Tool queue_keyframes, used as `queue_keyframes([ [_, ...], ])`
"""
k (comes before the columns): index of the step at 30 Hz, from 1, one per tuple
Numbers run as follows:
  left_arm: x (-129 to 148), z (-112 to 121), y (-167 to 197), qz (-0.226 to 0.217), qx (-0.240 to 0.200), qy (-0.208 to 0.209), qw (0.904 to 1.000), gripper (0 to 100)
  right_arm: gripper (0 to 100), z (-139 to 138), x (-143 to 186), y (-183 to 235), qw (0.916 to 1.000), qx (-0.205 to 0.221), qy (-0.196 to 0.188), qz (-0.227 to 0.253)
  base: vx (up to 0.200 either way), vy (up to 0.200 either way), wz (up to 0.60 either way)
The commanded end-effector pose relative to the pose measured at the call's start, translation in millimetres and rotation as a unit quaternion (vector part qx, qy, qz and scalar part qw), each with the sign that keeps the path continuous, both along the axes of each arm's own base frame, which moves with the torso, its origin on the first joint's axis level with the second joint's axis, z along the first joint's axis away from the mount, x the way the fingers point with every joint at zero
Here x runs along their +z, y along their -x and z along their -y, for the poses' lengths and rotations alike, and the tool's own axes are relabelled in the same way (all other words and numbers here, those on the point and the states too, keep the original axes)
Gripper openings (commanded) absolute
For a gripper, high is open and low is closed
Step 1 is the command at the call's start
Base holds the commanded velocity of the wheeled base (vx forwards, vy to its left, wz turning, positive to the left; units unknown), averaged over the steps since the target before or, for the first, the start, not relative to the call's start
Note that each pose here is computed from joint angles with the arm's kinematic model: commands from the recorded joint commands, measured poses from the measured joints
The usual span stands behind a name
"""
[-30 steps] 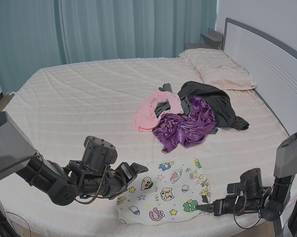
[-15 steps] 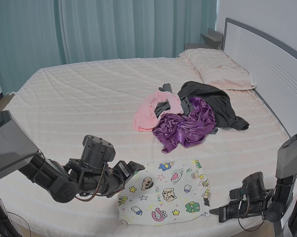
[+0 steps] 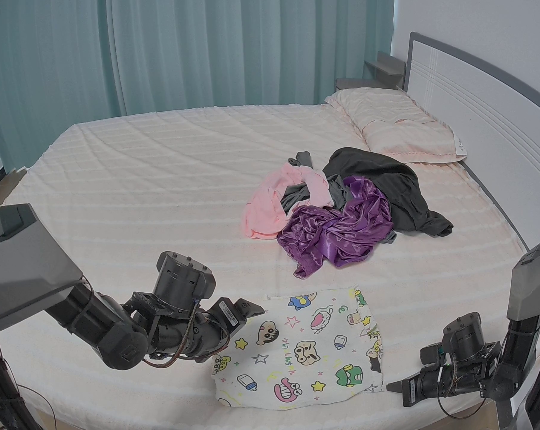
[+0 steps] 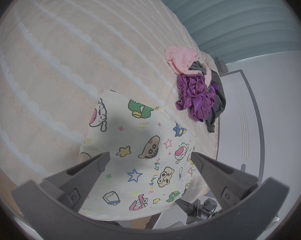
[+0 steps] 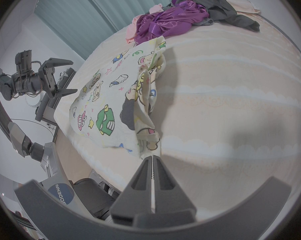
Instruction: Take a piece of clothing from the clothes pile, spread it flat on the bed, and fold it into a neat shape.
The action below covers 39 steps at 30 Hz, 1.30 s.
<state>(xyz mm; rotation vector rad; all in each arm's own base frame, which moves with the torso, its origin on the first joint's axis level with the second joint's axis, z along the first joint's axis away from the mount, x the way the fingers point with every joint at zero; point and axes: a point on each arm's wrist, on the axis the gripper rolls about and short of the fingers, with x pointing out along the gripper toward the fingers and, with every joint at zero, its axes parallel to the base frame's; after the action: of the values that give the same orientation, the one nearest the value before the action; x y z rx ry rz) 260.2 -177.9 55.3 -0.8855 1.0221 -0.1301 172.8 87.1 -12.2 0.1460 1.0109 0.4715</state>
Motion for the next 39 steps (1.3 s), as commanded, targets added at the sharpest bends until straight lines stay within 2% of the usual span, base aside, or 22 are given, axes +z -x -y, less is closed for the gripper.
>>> queue_keyframes([
  [1,-1.7,0.0,-0.4,-0.002,0.001,-0.001,1.0,100,0,1.9,5.3,4.0,1.0,0.0,-0.004,0.006,0.0,0.0,0.0],
  [2,-1.7,0.0,-0.4,-0.002,0.001,-0.001,1.0,100,100,1.3,5.7,4.1,1.0,0.002,-0.004,0.008,0.0,0.0,0.0],
  [9,-1.4,0.2,-0.7,-0.001,0.0,-0.001,1.0,100,100,-6.9,4.7,1.3,0.9993,0.016,-0.021,0.026,0.0,0.0,0.0],
  [19,-0.7,1.0,-1.9,0.0,0.0,0.001,1.0,100,100,-19.1,-16.5,-7.8,0.9981,0.026,-0.034,0.044,0.0,0.0,0.0],
  [20,-0.7,1.0,-1.9,0.0,0.001,0.0,1.0,100,0,-19.6,-18.8,-8.0,0.9982,0.026,-0.033,0.042,0.0,0.0,0.0],
  [39,-6.5,1.5,-2.7,-0.006,-0.001,-0.006,1.0,100,0,-13.2,-5.7,-0.3,0.9996,0.007,-0.016,0.022,0.0,0.0,0.0],
])
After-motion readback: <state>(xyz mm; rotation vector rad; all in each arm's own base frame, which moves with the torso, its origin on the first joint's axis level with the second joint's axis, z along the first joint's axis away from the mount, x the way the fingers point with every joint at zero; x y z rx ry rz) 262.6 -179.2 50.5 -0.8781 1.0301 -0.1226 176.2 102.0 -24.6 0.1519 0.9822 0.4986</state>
